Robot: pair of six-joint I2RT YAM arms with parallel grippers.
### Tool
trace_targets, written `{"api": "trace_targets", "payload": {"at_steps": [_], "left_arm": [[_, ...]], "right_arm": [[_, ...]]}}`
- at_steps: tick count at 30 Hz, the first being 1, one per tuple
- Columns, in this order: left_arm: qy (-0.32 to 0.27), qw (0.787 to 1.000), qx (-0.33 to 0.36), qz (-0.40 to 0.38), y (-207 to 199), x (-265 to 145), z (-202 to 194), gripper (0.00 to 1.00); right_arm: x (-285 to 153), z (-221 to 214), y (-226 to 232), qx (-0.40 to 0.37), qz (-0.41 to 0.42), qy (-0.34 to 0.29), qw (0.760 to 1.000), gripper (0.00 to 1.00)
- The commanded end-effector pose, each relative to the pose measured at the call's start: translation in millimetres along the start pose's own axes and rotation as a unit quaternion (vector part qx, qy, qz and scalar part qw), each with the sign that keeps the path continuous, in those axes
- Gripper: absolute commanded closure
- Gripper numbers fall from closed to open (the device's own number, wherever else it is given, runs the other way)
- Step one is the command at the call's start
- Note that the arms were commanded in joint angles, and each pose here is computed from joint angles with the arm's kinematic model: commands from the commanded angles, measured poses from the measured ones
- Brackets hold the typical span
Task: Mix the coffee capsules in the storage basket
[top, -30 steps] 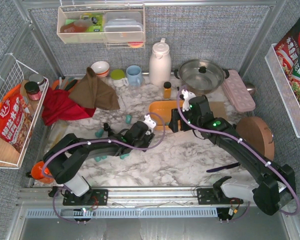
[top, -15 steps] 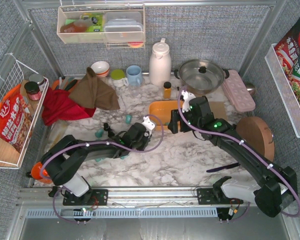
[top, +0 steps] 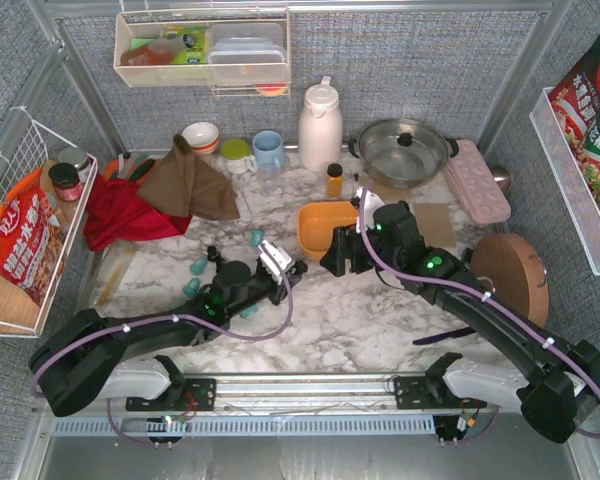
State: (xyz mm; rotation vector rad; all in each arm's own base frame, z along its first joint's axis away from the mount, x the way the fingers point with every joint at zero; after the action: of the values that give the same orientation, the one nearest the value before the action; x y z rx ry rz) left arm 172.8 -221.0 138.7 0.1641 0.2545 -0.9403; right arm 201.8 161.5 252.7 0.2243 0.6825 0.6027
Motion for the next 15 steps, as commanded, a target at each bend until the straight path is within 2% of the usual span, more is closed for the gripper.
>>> {"api": "trace_targets", "payload": {"at_steps": [1, 9, 15], "left_arm": [[-0.133, 0.988, 0.053, -0.057, -5.1, 1.4, 40.2, 0.72], [-0.171, 0.979, 0.063, -0.089, -11.4, 3.0, 54.5, 0.72], [-0.185, 0.975, 0.067, -0.104, -15.4, 2.5, 59.8, 0.72]], "right_arm": [[2.9, 11.0, 20.3, 0.018, 0.058, -0.046, 0.997, 0.26], [9.8, 10.0, 34.8, 0.015, 0.088, -0.048, 0.995, 0.26], [15.2, 8.1, 37.9, 0.013, 0.093, -0.04, 0.995, 0.33]]}}
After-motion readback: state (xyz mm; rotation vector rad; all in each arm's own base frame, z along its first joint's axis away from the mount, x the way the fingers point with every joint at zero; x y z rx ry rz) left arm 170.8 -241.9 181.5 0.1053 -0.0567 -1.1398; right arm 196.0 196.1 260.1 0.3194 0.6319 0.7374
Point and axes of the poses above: each gripper's point midway between its finger pads, its own x axis out along the fingers, its own y axis along the line the jaws close on, z = x × y, the point moved 10 cm from there along -x, back along the fingers, and after that the axes turned 1 degree about x, right-handed, at the moved point
